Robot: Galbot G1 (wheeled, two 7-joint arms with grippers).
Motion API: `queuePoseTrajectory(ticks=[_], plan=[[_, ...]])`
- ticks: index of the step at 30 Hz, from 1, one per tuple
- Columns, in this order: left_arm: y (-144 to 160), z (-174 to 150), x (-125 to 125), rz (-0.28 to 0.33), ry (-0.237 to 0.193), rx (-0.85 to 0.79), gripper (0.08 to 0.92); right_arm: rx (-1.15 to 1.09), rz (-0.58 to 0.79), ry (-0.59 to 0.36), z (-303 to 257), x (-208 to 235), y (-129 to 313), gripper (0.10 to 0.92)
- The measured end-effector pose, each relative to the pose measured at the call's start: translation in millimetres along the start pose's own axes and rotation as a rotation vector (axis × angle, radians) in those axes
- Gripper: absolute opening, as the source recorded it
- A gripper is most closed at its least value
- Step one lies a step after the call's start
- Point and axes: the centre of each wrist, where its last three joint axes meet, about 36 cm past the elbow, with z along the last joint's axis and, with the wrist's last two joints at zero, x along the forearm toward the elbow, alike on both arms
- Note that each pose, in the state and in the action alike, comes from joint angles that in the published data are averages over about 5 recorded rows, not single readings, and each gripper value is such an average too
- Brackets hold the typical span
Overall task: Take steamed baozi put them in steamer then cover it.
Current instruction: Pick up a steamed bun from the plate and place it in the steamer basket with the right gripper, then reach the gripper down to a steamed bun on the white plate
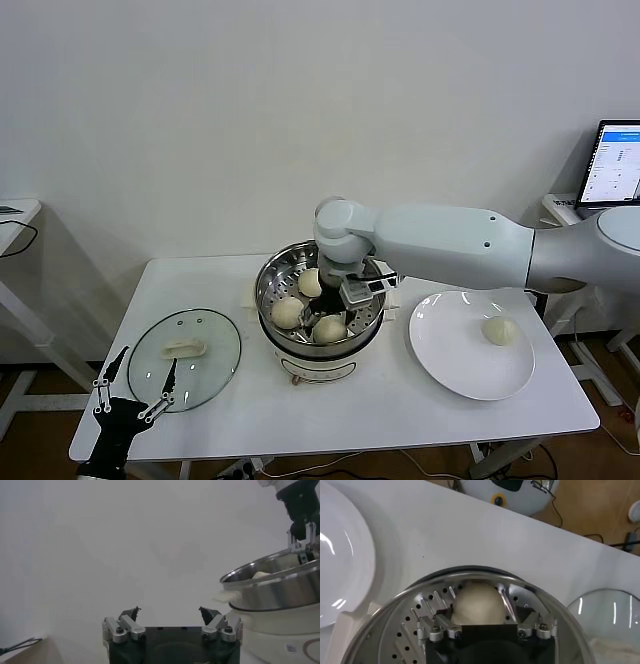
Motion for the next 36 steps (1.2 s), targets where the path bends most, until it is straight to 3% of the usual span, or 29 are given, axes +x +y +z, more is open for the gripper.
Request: queuePoseTrajectory(ticks=[8,18,27,36], plan=[[-2,0,-3,0.008,-0.003,0.003,0.823,-0.181,0.037,0.070,11,48,51,0.823],[-2,-1,-4,0.018,-0.005,0.002,0.823,-0.900,0.150,0.133,16,100,214,0.823],[-2,-1,-4,0.024,-0.004,-0.003,0.823,-1.465,0.158,0.109,-26,73,360,0.823],[-4,-2,-3,0.029,0.003,-0.003,0.823,-1.717,0.094,0.092,-75,16,428,0.823]])
